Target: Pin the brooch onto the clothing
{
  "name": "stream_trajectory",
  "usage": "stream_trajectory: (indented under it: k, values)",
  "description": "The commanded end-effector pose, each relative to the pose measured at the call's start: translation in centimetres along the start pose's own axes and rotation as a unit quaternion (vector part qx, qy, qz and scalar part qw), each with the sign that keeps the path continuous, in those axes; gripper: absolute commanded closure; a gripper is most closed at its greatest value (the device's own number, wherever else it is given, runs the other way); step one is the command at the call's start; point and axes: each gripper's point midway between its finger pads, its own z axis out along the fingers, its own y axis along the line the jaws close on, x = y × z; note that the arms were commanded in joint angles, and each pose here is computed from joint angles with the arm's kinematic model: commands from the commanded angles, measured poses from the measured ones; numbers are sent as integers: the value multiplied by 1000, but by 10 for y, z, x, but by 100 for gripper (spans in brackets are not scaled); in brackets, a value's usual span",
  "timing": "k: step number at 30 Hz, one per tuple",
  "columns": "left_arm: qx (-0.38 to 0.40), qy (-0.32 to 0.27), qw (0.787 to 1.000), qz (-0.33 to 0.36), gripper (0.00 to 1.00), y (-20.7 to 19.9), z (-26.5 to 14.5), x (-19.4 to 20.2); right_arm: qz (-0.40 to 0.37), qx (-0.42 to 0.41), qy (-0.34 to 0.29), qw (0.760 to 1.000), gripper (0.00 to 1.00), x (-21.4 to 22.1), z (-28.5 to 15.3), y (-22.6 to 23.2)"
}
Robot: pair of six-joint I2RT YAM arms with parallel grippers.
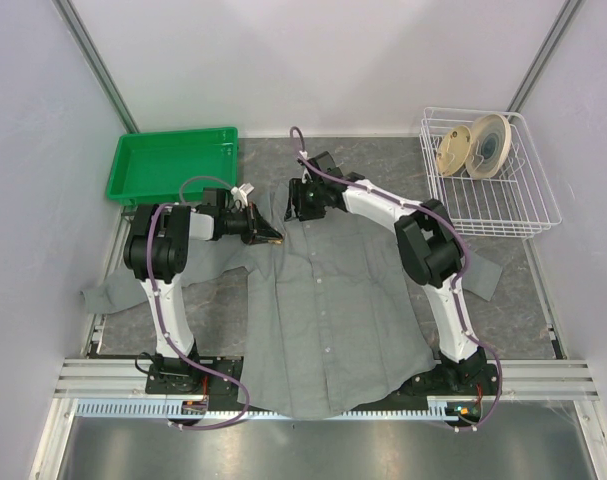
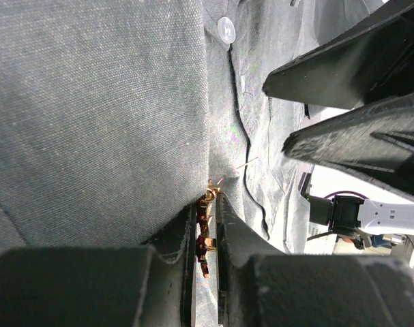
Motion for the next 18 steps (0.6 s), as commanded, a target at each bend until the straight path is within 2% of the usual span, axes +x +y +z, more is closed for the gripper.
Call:
stream_trajectory:
  k: [1,9,18]
  values:
    - [5,-1,1000,29,98,-3,2,-8,-13,-56,-3,998,45,-13,-25,12]
    - [10,1,1000,29,98,-4,3,-8,-8,-114,41,993,50,10,-24,14]
    - [10,1,1000,29,98,-4,3,-8,18,-145,50,988,58,15,-17,21]
